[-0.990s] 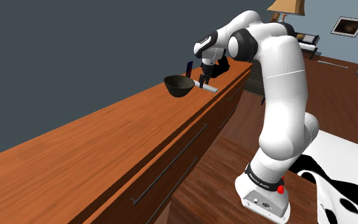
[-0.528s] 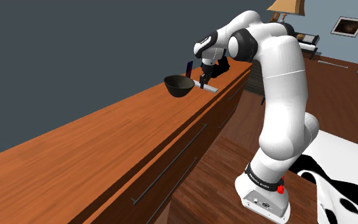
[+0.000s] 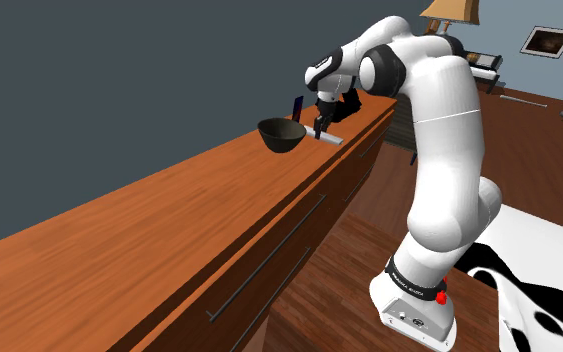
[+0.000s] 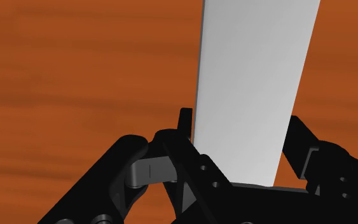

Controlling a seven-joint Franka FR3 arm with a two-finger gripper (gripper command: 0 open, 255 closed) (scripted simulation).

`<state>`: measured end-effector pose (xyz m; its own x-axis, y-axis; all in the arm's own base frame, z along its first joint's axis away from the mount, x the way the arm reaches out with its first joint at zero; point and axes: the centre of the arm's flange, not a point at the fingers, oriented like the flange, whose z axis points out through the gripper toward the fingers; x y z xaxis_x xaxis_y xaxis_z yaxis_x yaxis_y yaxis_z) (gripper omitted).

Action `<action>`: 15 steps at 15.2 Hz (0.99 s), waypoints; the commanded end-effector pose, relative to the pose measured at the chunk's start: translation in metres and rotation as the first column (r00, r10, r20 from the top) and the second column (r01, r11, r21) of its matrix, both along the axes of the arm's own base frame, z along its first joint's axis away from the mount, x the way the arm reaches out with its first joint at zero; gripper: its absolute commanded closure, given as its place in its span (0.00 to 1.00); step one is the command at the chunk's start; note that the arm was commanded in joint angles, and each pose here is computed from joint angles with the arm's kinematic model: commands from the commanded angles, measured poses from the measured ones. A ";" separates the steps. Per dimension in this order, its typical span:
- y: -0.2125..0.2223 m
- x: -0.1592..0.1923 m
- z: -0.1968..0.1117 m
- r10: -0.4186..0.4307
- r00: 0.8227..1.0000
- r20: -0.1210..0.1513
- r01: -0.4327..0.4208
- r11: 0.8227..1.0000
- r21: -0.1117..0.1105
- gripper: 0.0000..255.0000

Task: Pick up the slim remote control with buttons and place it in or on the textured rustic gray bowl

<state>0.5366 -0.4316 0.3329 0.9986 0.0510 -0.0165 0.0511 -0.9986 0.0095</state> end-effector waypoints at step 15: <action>0.000 0.000 0.082 0.000 1.000 0.000 0.000 1.000 0.000 1.00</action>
<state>0.5373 -0.4322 0.4099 0.9986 0.0510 -0.0161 0.0512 -0.9986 0.0098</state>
